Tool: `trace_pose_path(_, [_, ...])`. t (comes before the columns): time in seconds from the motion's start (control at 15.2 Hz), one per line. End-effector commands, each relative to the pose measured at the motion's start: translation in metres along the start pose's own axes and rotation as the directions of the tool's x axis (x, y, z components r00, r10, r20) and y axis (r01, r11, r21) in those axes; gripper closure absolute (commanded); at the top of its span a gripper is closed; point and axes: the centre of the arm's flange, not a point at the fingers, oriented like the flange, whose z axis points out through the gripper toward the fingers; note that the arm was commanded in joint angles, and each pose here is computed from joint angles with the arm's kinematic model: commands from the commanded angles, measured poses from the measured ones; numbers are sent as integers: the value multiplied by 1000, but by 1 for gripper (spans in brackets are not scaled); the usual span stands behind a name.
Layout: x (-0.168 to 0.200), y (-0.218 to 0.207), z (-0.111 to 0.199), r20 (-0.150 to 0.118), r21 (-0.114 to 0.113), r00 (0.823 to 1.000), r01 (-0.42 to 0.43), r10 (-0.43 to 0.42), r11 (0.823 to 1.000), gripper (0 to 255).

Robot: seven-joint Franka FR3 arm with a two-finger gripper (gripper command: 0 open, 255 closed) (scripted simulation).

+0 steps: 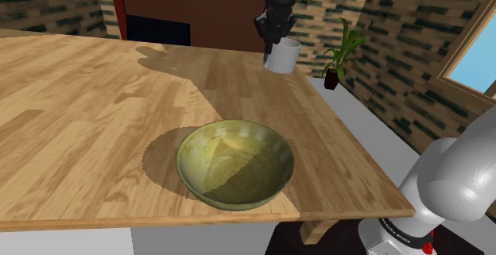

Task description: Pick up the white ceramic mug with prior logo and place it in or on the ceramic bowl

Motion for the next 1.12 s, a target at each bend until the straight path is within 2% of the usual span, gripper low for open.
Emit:
trace_pose_path(0.0, [1,1,-12,0,0,1000,0,0,1000,255])
trace_pose_path(0.59, [5,4,-56,0,0,1000,0,0,1000,255])
trace_pose_path(1.06, [-47,-71,-73,0,0,1000,0,0,1000,255])
